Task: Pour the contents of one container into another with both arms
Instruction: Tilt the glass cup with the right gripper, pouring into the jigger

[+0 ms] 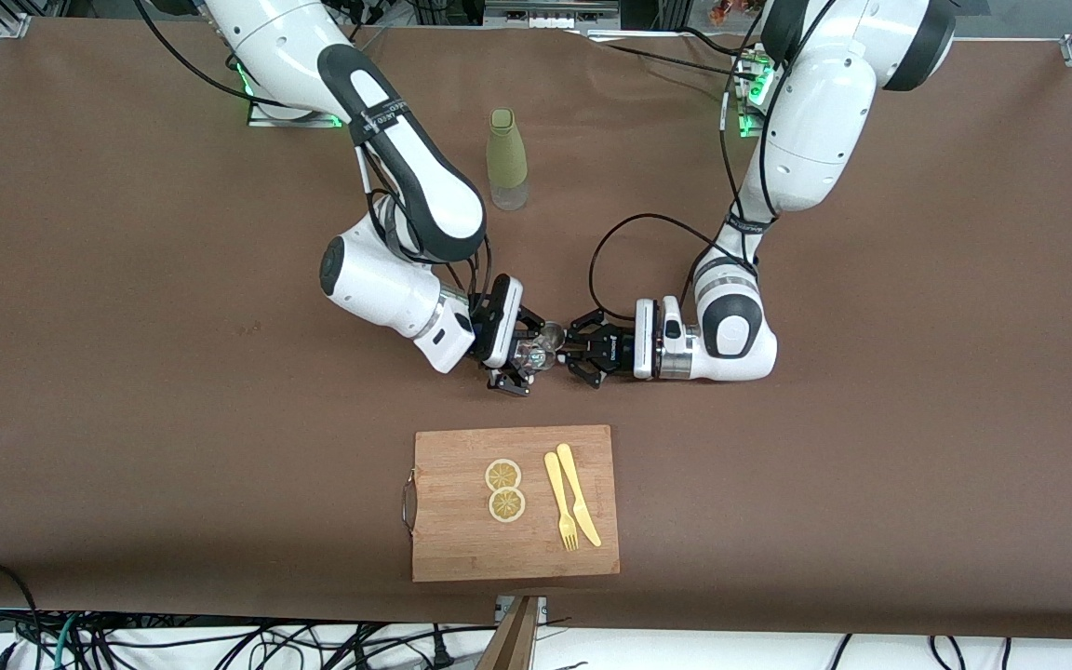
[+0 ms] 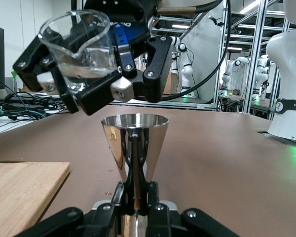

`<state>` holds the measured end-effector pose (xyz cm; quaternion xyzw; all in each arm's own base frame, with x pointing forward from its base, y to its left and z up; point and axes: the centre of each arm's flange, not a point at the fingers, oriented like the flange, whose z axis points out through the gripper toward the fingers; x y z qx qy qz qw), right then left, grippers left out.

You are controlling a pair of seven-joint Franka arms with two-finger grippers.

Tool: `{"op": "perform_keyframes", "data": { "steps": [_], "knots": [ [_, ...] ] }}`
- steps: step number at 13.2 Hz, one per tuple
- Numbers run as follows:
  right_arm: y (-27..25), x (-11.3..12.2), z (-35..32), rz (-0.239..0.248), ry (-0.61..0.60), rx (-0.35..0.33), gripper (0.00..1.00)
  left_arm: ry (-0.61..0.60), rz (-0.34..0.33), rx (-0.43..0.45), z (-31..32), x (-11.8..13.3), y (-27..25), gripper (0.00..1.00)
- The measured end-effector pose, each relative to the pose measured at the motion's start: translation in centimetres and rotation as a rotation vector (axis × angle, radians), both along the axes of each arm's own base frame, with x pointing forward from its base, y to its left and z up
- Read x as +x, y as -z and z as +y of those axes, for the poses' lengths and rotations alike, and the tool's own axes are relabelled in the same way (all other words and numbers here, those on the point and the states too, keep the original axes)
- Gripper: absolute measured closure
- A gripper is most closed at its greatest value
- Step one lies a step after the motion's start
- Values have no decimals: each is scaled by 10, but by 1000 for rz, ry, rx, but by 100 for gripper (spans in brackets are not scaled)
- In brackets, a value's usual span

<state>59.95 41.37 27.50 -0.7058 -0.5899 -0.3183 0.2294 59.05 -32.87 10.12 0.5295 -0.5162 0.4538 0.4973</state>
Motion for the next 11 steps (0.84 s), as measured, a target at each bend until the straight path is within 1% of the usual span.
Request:
{"op": "perform_keyframes", "data": {
  "steps": [3, 7, 11],
  "knots": [
    [-9, -9, -10, -29, -12, -22, 88, -3, 0, 4, 0, 0, 0, 79],
    [-6, -18, -22, -74, -38, -94, 88, -3, 0, 5, -1, 0, 1, 79],
    [-10, -21, -17, -118, -52, -125, 88, -4, 3, 9, -3, -2, 2, 79]
  ]
}}
